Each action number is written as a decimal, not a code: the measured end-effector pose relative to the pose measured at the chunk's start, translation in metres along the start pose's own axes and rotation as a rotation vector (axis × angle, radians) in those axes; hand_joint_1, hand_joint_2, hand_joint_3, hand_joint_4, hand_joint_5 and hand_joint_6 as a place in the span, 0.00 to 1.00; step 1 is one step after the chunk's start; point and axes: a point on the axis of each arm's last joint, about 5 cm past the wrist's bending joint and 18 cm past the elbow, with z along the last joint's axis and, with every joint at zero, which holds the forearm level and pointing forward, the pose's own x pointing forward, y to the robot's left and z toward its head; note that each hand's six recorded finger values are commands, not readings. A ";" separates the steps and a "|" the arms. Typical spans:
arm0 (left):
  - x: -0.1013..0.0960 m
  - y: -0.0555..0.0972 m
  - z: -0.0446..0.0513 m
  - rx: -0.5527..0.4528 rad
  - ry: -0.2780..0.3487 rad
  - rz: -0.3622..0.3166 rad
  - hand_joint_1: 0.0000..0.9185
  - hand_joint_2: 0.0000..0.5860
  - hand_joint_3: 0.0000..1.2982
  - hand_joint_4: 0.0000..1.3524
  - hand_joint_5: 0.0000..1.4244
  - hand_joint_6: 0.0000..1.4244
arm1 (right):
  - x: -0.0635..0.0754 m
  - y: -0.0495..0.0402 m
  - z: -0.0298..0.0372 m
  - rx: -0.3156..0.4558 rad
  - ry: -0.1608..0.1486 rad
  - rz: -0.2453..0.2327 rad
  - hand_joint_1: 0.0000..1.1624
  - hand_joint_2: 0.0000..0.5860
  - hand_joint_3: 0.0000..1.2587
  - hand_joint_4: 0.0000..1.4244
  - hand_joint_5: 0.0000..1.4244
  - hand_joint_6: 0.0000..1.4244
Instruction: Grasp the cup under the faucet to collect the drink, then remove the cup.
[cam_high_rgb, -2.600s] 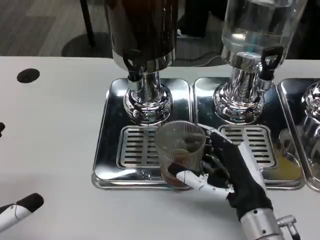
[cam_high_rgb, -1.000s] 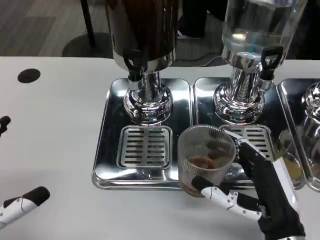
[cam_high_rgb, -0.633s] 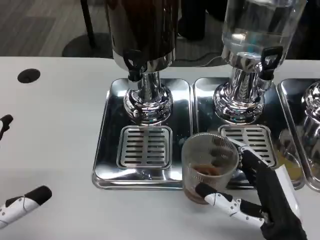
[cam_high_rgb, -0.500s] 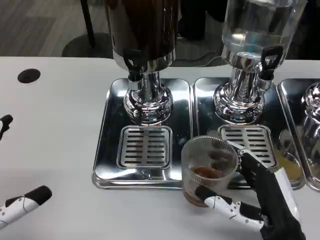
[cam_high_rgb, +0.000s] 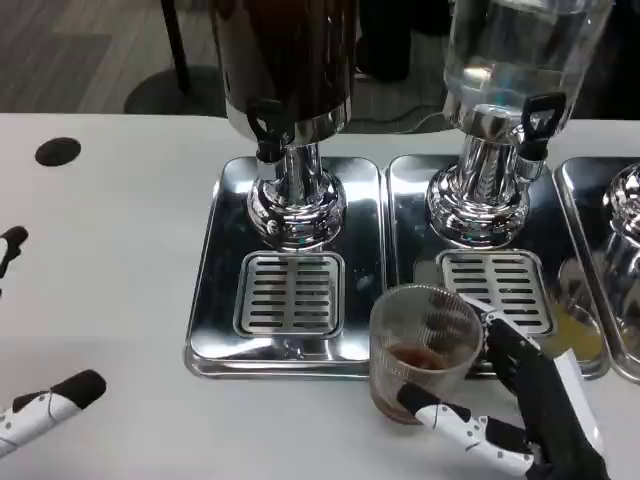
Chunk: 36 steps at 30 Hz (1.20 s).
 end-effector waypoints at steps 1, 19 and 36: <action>0.000 0.000 0.0003 0.000 -0.001 0.001 0.00 0.07 0.00 0.00 0.00 0.00 | 0.000 -0.0006 -0.0001 0.002 -0.005 -0.004 0.70 0.41 0.28 0.31 0.32 0.21; 0.002 0.002 0.0028 0.005 -0.010 0.001 0.00 0.07 0.00 0.00 0.00 0.00 | -0.009 -0.0011 -0.0070 0.011 -0.005 -0.003 0.70 0.42 0.29 0.32 0.33 0.22; 0.002 0.002 0.0027 0.005 -0.005 0.002 0.00 0.07 0.00 0.00 0.00 0.00 | -0.013 0.0034 -0.0116 0.021 0.017 0.010 0.71 0.42 0.30 0.32 0.33 0.23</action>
